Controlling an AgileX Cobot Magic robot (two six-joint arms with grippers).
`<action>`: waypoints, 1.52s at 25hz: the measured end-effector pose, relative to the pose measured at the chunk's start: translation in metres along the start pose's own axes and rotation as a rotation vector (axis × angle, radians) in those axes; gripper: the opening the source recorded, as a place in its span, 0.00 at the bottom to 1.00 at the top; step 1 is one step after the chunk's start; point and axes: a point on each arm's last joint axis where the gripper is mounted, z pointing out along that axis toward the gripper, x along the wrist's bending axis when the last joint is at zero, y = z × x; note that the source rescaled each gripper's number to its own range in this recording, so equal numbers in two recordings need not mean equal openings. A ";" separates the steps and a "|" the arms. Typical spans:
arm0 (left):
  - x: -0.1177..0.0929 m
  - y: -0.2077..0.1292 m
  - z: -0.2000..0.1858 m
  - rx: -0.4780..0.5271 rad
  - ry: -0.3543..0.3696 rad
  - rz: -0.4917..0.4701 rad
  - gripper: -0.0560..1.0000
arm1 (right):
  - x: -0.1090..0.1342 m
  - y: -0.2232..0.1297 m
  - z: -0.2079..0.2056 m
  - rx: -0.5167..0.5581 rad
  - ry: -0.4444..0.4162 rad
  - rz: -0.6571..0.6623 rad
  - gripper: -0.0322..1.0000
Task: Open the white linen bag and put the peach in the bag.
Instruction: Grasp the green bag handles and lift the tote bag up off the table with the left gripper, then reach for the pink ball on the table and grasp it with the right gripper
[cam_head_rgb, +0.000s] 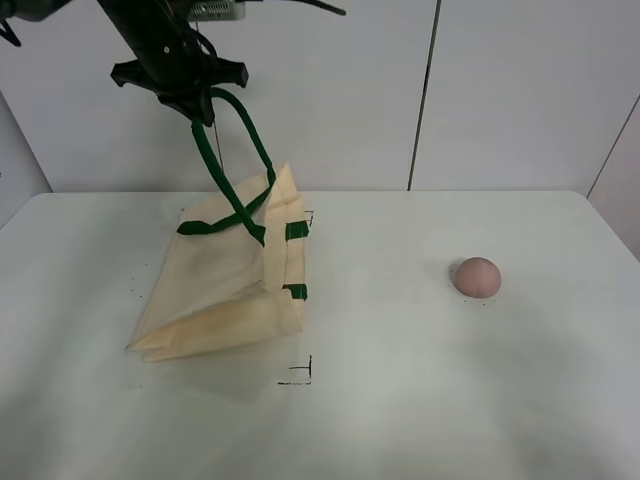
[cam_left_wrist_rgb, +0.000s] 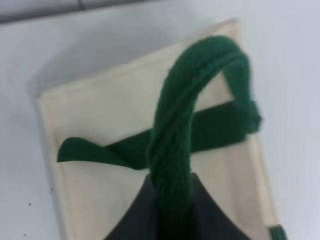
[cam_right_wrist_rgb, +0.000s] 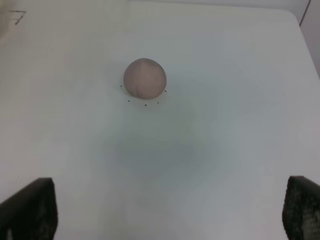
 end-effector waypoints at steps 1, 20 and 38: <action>0.000 0.000 -0.007 -0.013 -0.007 0.005 0.05 | 0.000 0.000 0.001 0.005 0.000 0.000 1.00; 0.000 -0.006 -0.061 -0.091 -0.055 0.018 0.05 | -0.003 0.131 0.255 0.601 -0.006 0.015 1.00; 0.000 -0.006 -0.061 -0.091 -0.055 0.018 0.05 | 0.004 0.047 0.445 0.927 0.066 0.000 1.00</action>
